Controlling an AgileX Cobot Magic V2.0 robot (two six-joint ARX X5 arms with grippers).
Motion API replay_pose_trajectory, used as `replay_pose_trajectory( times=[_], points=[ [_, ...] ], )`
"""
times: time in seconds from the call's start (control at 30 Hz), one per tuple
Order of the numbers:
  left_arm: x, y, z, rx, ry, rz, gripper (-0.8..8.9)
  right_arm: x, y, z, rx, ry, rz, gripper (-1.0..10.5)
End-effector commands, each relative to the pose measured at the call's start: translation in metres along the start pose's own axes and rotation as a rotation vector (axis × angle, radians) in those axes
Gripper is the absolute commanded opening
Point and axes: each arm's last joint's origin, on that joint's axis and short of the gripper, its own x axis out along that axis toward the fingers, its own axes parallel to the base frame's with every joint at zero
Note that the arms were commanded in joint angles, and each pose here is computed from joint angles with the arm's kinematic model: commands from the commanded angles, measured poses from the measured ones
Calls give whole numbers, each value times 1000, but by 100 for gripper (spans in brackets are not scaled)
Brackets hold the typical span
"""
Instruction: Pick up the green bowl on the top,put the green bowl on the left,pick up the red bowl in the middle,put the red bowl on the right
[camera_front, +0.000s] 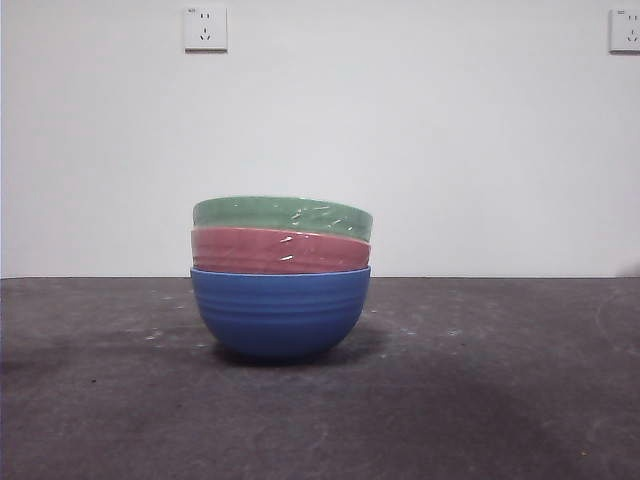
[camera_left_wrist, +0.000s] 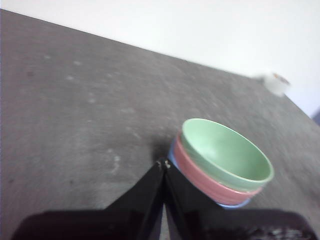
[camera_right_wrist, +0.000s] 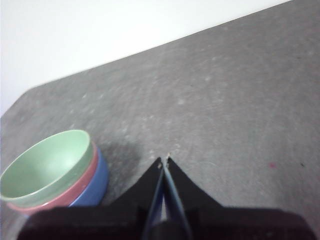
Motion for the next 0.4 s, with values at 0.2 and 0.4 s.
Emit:
replay_pose_trajectory(
  times=[0.2,0.4],
  points=[
    [23,-9,45,161,196,-151,-6,18,16,39,-219,127,102,-9],
    [41,-14,59,209,351,-232,-4,39,23,51,-323,281,234,2]
  ],
)
